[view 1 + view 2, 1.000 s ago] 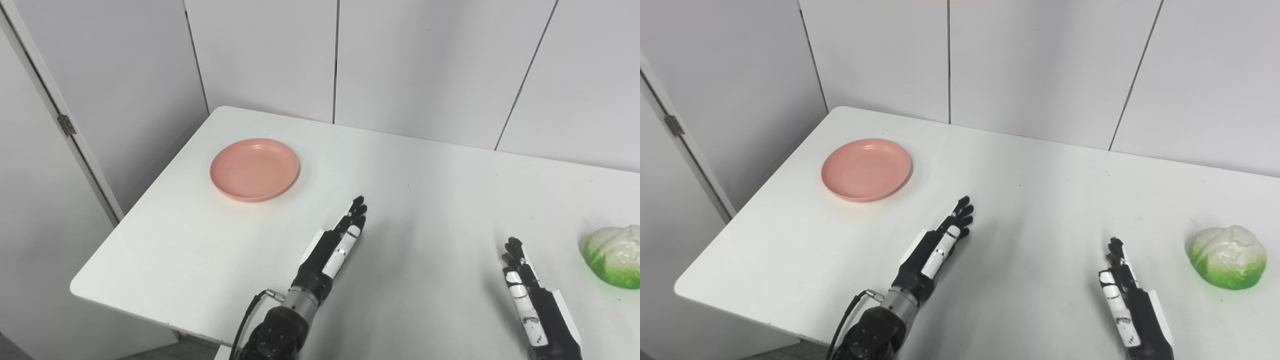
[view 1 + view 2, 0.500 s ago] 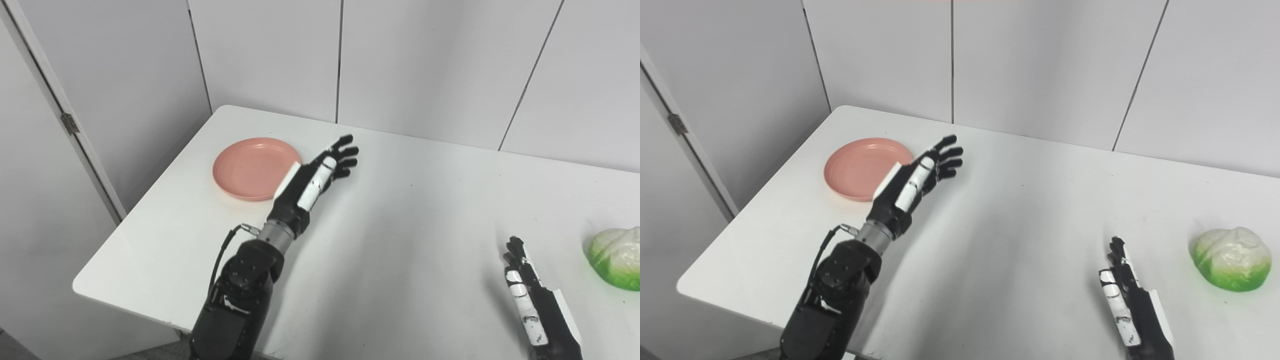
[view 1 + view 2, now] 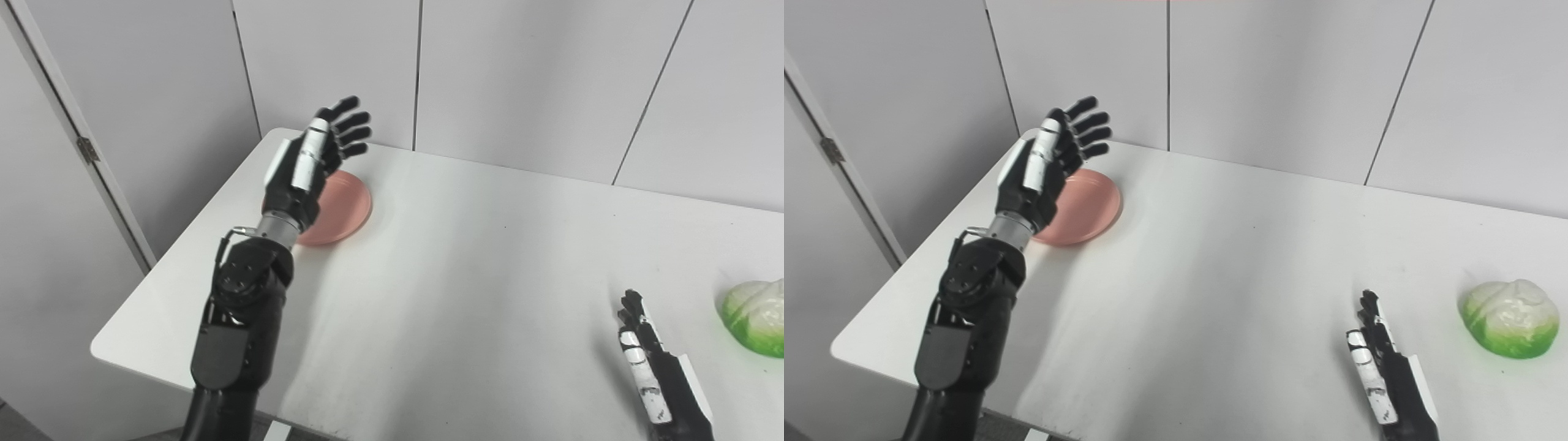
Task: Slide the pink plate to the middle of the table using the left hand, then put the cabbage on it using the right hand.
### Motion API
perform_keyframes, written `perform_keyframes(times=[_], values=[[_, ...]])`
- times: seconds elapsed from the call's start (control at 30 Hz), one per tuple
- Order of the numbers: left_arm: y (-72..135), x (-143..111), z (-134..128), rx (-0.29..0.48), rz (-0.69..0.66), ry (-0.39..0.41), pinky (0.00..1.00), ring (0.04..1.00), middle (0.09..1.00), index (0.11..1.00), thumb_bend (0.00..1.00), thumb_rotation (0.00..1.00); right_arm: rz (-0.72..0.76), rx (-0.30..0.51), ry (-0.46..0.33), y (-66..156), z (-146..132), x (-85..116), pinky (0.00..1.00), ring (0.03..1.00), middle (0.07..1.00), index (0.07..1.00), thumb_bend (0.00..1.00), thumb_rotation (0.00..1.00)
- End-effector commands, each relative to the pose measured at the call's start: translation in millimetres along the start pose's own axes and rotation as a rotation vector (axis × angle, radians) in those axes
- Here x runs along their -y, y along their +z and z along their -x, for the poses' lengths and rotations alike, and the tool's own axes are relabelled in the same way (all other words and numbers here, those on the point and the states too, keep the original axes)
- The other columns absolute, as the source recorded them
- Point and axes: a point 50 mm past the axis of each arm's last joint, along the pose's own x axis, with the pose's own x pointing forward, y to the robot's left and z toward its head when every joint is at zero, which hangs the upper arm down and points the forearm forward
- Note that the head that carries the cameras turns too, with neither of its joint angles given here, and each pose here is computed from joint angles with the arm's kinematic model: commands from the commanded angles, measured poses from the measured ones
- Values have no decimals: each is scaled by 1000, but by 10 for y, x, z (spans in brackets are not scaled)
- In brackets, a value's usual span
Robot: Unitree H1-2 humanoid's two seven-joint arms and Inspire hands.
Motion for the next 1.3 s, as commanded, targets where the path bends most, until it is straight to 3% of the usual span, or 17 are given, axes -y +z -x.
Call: perform_keyframes(times=[0.0,0.2,0.57,0.77,1.27], values=[[217,-179,-208,83,0,14,791,811,813,807,465,998,-1,29,-4,17,-35,11,1000,1000,1000,1000,302,1000],[240,-561,-457,83,19,117,822,839,829,823,436,1000,-5,21,-3,7,-32,20,1000,1000,1000,1000,310,1000],[315,-952,-687,53,30,206,867,878,878,860,403,1000,2,21,1,35,-10,57,1000,1000,1000,1000,304,1000],[326,-1092,-732,32,49,254,902,911,901,878,390,1000,-17,18,6,55,-6,44,1000,1000,1000,1000,242,1000],[128,-1341,-975,-82,134,332,983,963,946,936,377,1000,-18,22,7,106,12,21,1000,1000,1000,1000,236,1000]])
